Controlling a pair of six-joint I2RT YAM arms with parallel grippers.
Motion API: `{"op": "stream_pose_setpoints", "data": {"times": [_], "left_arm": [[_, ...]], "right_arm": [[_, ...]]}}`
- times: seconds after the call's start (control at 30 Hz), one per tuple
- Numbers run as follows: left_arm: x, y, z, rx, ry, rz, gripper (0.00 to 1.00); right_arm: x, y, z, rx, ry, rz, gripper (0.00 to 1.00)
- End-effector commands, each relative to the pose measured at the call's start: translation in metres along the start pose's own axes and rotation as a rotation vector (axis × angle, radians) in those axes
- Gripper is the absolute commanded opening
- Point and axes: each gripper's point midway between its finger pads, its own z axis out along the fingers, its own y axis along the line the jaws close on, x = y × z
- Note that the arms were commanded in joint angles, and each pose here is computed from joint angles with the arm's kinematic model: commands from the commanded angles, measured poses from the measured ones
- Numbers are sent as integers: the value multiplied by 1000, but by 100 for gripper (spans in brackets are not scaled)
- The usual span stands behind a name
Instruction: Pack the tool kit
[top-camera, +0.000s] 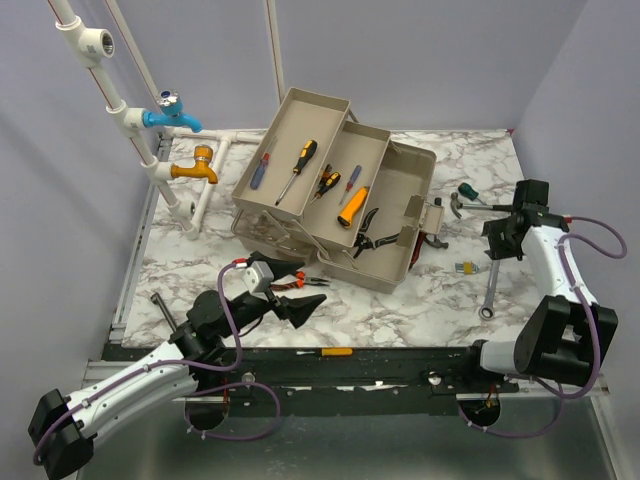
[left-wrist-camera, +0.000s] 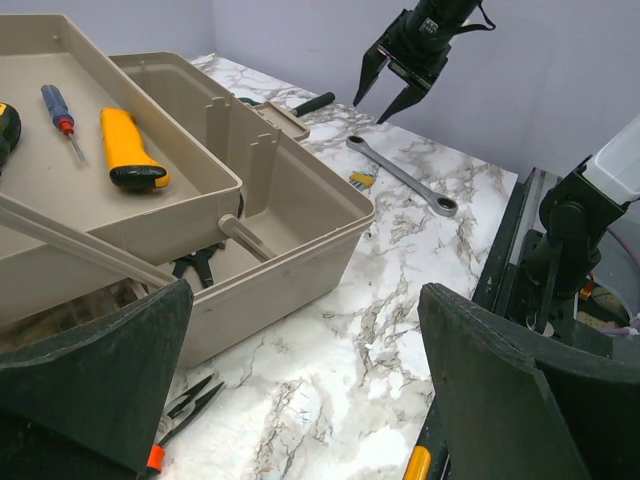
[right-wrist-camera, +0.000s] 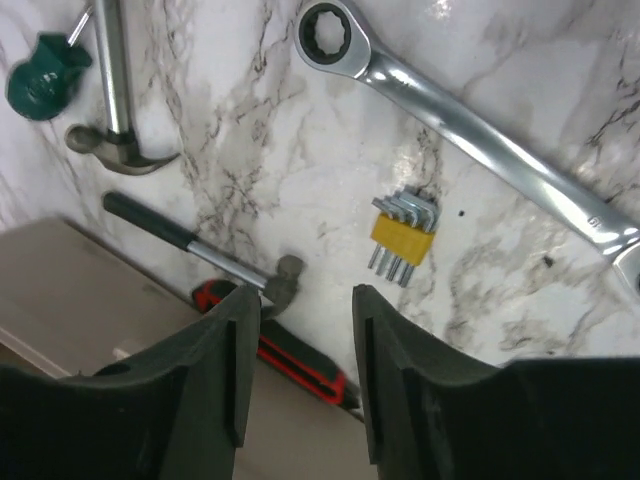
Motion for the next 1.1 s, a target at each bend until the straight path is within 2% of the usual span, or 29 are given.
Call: {"op": "stream_pose_setpoints", "data": {"times": [0.0,0.13,0.23,0.33,0.47,0.53,0.63,0.73,0.87,1.07], "left_arm": [[1,-1,-1,2,2,3,99],[2,0,0,-3,6,2,99],[1,0,0,-2,6,2,99],[1,0,-1,-4,5,1,99],[2,-1,0,0,4,-3,99],[2,-2,0,6,5,-5,99],[3,-2,1,9,7,-7,99],[2,-2,1,9,5,-6,99],[3,-1,0,6,6,-5,99],[3,0,0,0,6,-1,99]], "right_arm": [[-1,-10,-2,51,-5,-29,60],[-24,-32,-3,201,-106,-120,76],[-48,-37,0,266,-203,-251,79],[-54,-28,12,212,-234,-390,79],[-44,10,29,-30,-235,-457,78],[-45,26,34,-121,-268,-407,79],[-55,49,45,-115,-291,-302,83],[-69,51,69,105,-286,-216,86],[-85,53,93,410,-281,-188,86],[-84,74,129,409,-268,-155,84]]}}
